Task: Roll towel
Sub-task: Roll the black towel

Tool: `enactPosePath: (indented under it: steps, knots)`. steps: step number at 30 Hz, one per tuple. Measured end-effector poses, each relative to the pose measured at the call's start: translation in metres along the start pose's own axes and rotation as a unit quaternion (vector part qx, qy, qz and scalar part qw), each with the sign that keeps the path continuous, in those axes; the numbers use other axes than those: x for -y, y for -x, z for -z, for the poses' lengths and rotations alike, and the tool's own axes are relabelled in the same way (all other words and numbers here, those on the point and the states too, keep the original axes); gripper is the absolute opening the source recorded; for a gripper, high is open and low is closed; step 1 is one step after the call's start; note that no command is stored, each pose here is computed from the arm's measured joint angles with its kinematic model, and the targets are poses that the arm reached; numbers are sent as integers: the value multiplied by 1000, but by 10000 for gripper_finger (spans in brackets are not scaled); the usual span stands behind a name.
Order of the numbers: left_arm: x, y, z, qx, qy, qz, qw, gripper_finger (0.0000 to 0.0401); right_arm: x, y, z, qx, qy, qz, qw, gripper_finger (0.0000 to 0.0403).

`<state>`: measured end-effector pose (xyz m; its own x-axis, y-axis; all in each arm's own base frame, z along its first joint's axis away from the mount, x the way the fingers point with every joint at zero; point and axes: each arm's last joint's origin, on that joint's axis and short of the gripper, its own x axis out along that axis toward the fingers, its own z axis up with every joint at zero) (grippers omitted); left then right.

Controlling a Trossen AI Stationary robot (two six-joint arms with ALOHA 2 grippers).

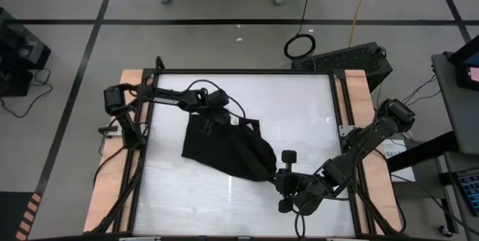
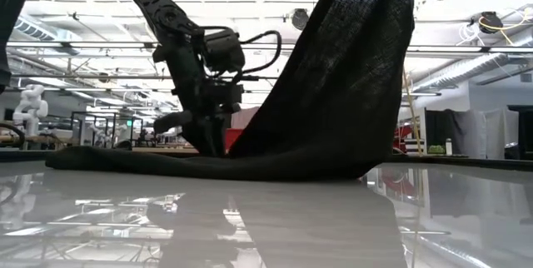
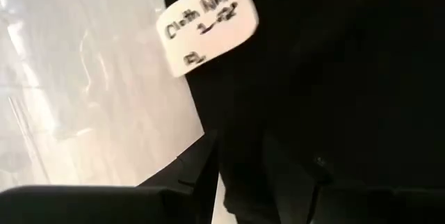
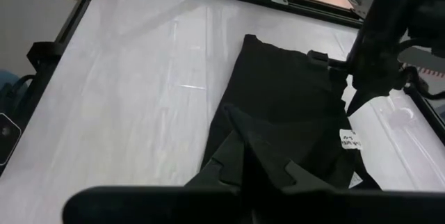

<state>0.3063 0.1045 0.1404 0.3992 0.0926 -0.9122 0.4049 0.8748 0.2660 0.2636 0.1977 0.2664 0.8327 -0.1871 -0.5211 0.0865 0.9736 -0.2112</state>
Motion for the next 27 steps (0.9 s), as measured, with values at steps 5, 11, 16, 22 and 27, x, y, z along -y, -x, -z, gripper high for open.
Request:
enactPosePath:
  steps: [5, 11, 16, 22, 27]
  knots:
    - [-3, 0, 6, -6, 9, 9, 1000, 117, 0, 0, 0, 0, 0, 0, 1000, 0]
    - [-3, 1, 12, -17, 10, 26, 999, 93, 0, 0, 0, 0, 1, 0, 1000, 0]
    - [-2, 1, 12, -18, 10, 33, 999, 18, 0, 0, 0, -1, 2, 1, 1000, 0]
    - [-4, 3, 13, -42, 9, 12, 999, 5, 1, 0, 2, -9, 9, 5, 1000, 0]
    - [-2, 14, 9, -67, -1, -29, 997, 3, 3, 0, 5, -18, 12, 13, 1000, 0]
